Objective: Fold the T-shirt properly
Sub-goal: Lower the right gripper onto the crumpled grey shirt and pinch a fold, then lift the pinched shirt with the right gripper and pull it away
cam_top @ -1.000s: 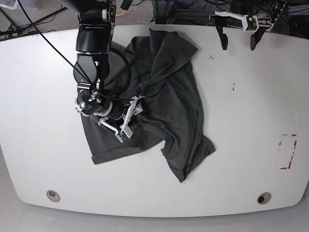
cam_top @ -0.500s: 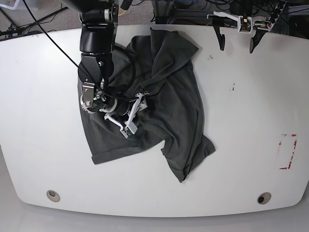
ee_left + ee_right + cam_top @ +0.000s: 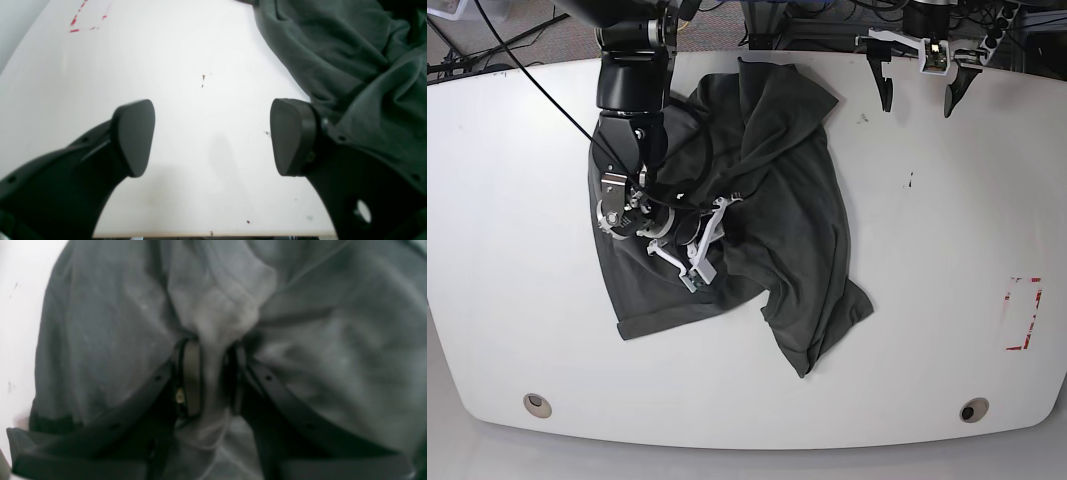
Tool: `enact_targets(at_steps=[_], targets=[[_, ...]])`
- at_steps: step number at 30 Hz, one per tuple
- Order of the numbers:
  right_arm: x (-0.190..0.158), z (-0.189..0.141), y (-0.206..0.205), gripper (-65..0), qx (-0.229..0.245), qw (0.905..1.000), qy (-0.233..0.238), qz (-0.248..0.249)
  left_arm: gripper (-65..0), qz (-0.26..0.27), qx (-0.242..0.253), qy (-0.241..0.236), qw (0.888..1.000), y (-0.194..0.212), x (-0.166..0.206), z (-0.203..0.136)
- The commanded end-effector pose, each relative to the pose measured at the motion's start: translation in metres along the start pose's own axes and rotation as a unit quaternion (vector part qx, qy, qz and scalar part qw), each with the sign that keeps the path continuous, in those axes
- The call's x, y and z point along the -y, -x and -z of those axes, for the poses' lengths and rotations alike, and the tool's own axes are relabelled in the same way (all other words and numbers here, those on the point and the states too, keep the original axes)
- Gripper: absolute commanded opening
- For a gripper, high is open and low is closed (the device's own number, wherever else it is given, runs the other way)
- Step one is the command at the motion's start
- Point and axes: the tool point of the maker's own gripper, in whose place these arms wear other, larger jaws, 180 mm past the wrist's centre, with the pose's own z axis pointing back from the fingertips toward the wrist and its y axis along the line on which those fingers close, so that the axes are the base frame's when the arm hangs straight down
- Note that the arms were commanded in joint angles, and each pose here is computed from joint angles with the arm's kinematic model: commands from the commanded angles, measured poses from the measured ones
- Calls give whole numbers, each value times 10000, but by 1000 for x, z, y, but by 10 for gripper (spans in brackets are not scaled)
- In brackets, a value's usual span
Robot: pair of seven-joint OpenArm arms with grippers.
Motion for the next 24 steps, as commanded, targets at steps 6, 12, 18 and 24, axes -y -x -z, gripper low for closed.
enact_targets(at_steps=[6, 12, 18, 24], targets=[[2, -10, -40, -648, 473, 9986, 62, -246, -146, 24, 143, 13, 9999, -7, 0, -2], [3, -12, -52, -650, 558, 9979, 85, -320, -146, 21, 227, 0, 9997, -11, 0, 2], [2, -29, -102, -650, 991, 9916, 233, -798, -146, -26, -22, 49, 10000, -5, 5, 9], [-21, -48, -166, -650, 1421, 9744, 307, -1715, -146, -118, -12, 175, 9998, -9, 16, 19]])
